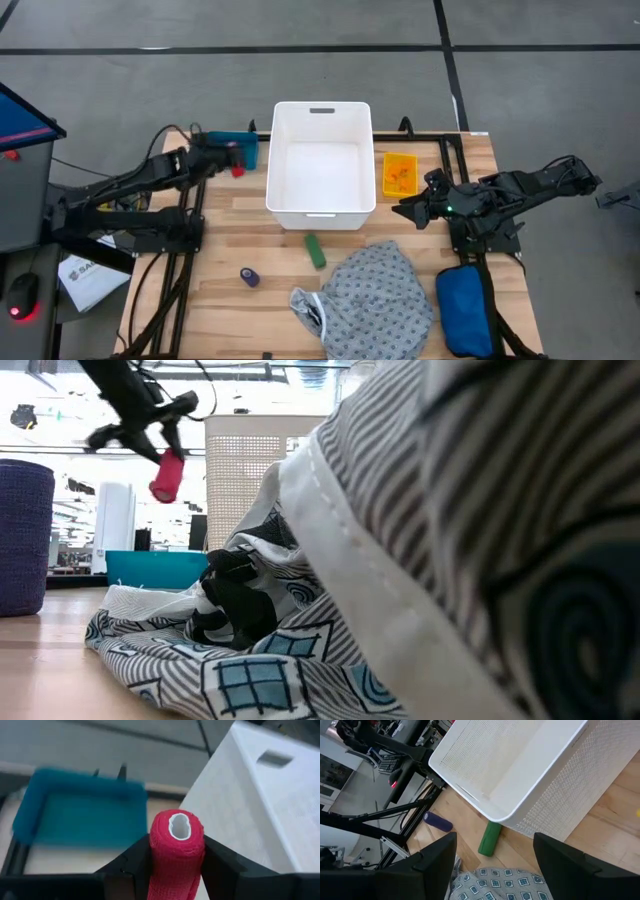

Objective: Pick & place medical supplies in basket/bin
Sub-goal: Put the red bandage into the blue bin

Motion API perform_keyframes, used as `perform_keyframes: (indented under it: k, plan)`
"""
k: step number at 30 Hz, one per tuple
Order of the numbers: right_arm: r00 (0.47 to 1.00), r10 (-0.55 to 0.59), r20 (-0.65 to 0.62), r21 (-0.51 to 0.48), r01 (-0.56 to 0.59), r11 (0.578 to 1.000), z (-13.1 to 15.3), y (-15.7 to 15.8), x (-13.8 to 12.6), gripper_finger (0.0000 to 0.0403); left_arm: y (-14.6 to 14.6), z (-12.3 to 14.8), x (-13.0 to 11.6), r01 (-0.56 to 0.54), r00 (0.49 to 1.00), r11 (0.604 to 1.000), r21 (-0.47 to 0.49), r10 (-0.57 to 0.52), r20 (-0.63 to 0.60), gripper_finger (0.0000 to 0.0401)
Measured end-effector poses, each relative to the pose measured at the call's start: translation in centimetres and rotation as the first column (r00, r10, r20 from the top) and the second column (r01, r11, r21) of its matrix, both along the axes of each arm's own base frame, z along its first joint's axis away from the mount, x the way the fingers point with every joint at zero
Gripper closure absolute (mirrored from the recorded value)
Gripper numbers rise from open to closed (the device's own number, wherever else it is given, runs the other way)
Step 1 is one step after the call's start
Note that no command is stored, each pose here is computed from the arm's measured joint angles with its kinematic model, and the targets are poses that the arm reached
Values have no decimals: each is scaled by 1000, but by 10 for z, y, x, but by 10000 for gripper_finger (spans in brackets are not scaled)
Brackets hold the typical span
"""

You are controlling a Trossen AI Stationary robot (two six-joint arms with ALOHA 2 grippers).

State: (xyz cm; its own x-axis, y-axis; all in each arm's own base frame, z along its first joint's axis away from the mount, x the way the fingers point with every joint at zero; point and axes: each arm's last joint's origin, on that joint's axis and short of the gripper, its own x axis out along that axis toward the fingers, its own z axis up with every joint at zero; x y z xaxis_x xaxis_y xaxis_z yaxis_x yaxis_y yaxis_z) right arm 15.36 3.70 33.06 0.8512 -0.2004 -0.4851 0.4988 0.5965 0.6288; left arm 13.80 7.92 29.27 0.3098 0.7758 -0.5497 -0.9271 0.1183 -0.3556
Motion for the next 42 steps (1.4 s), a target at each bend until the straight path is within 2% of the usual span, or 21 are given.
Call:
perform_keyframes:
  k: [3, 7, 12, 14, 18, 21, 24, 34, 39, 42]
  plan:
    - [1000, 0, -1, -1, 0, 1000, 0, 0, 0, 143, 22, 0, 7, -20, 998, 997, 74, 24, -55, 265]
    - [1000, 0, -3, -1, 0, 1000, 0, 0, 0, 143, 54, -8, -1, -173, 978, 982, 69, 180, -102, 265]
    - [1000, -17, -2, -13, 17, 1000, 0, -1, 0, 143, 84, -19, -4, -277, 948, 958, 71, 285, -143, 265]
    - [1000, -19, -1, -14, 19, 1000, 0, -1, 0, 143, 90, -23, -5, -337, 925, 936, 100, 349, -148, 265]
    - [1000, -25, 1, -18, 25, 1000, 0, -1, 0, 143, 94, -30, 0, -424, 894, 878, 221, 445, -53, 265]
    - [999, -37, 4, -25, 38, 999, 0, -1, 0, 143, 95, -37, 2, -423, 894, 855, 299, 448, -17, 265]
    - [999, -41, 5, -27, 41, 999, 0, -1, 0, 143, 96, -47, 2, -392, 903, 852, 346, 428, -32, 265]
    - [998, -57, 8, -31, 57, 998, 0, -2, 0, 143, 88, -92, 2, -341, 924, 870, 356, 379, -42, 265]
    - [998, -67, 11, -36, 68, 997, 0, -3, 0, 143, 90, -104, 6, -321, 934, 852, 413, 357, -10, 265]
    - [998, -67, 10, -37, 68, 997, 0, -3, -1, 143, 95, -110, 12, -269, 948, 862, 431, 317, -42, 265]
